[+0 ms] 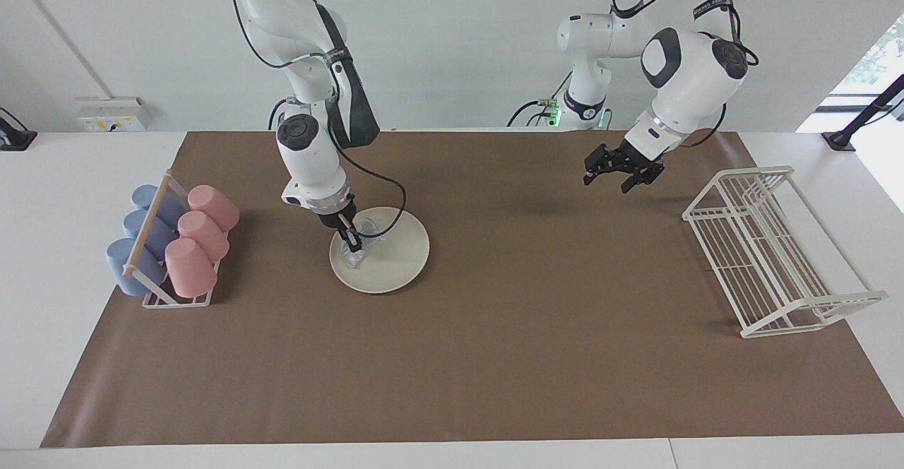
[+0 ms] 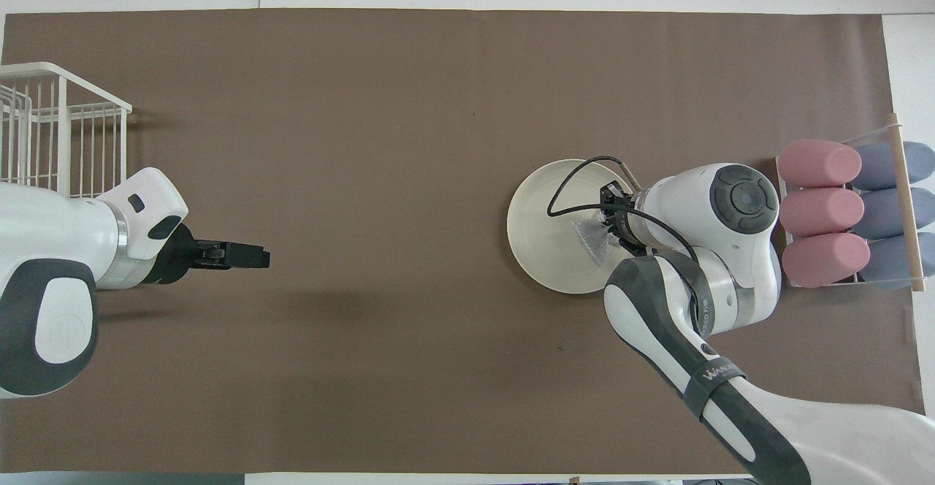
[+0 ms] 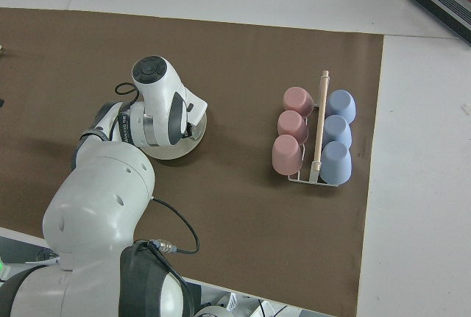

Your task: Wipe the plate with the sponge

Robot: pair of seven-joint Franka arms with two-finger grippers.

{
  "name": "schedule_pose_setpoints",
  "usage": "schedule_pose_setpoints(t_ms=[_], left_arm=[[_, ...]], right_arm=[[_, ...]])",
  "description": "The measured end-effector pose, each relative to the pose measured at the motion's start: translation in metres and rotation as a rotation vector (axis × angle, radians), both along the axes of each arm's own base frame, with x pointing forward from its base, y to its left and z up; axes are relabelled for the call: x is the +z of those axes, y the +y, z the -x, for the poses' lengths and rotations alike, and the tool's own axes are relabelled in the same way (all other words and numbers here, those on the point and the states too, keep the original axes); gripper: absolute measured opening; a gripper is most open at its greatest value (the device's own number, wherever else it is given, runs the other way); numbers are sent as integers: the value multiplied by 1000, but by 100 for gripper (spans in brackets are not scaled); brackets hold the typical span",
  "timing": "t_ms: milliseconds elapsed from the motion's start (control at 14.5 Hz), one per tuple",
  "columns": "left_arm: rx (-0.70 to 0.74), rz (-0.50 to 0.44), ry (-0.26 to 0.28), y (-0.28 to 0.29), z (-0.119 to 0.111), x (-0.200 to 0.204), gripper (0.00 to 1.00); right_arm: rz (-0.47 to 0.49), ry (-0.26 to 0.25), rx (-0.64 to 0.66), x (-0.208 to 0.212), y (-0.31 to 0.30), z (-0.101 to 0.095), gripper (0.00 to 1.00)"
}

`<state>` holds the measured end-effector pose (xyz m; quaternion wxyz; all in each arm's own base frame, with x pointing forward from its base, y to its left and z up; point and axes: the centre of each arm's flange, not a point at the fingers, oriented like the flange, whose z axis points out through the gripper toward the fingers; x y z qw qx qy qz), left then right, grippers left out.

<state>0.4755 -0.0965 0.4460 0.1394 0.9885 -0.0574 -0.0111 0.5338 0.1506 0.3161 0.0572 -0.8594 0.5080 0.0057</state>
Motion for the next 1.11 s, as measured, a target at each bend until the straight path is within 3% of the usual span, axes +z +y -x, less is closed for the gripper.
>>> schedule_pose_setpoints(t_ms=[345, 691, 1105], left_arm=[[7, -1, -5, 3, -1, 1, 100], [7, -1, -6, 3, -1, 1, 100], [8, -1, -12, 3, -2, 1, 100]], right_arm=[[-13, 9, -41, -3, 38, 12, 7], [-123, 21, -137, -4, 100, 33, 7], [-105, -36, 20, -6, 17, -1, 7]])
